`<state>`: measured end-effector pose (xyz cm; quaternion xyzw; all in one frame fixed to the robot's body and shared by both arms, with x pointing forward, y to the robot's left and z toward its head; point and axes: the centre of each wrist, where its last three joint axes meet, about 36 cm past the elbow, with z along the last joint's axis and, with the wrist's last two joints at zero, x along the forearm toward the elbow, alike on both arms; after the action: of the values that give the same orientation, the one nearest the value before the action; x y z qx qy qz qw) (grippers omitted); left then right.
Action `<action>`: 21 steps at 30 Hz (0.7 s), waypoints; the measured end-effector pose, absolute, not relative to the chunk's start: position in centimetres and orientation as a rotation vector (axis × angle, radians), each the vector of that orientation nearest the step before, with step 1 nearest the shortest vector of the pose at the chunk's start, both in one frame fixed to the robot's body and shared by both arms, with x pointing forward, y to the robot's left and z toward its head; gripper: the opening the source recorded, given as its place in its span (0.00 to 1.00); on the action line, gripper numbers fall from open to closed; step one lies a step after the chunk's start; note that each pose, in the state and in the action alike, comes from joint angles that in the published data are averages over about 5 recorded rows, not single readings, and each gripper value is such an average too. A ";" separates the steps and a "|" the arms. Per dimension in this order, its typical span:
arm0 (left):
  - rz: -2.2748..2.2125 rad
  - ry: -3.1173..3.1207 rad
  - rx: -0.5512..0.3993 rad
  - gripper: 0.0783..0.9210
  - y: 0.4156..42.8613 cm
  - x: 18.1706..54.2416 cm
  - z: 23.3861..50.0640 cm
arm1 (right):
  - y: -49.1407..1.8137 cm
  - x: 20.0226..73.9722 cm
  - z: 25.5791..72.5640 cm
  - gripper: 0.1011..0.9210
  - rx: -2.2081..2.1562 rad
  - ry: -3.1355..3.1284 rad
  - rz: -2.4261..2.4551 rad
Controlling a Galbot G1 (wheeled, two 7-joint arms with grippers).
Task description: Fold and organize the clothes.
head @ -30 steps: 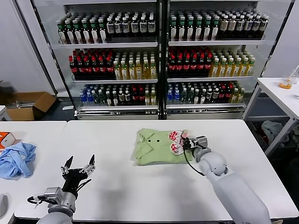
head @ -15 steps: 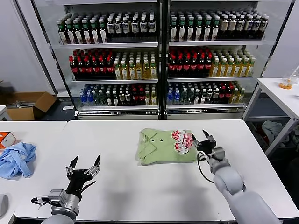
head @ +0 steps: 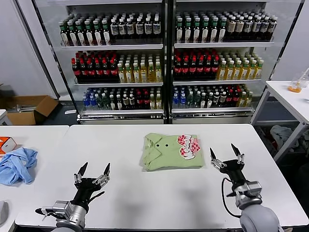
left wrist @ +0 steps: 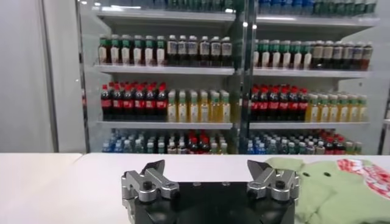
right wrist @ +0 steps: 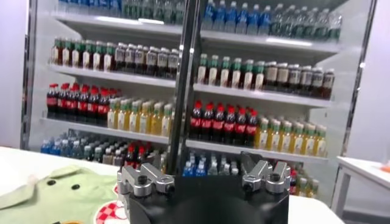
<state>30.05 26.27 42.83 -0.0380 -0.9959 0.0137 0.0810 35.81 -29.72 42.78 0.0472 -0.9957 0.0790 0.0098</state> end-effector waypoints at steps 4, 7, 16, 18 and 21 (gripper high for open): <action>0.030 -2.984 -0.130 0.88 26.1 29.6 43.3 | -29.7 34.3 43.3 0.88 0.132 -3.137 0.261; 0.015 -2.992 -0.136 0.88 26.2 29.3 43.6 | -29.6 33.5 43.7 0.88 0.122 -3.152 0.274; -0.010 -3.010 -0.148 0.88 26.4 28.6 44.5 | -29.2 31.9 44.6 0.88 0.127 -3.183 0.297; -0.009 -3.012 -0.151 0.88 26.4 28.5 44.6 | -29.3 31.8 44.7 0.88 0.123 -3.186 0.302; -0.007 -3.014 -0.154 0.88 26.3 28.4 44.8 | -29.2 31.7 44.9 0.88 0.115 -3.191 0.304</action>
<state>28.35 26.34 44.76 -0.0508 -0.9968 -0.0025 0.0618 31.66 -29.24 44.91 0.0358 -0.9943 0.0948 -0.0332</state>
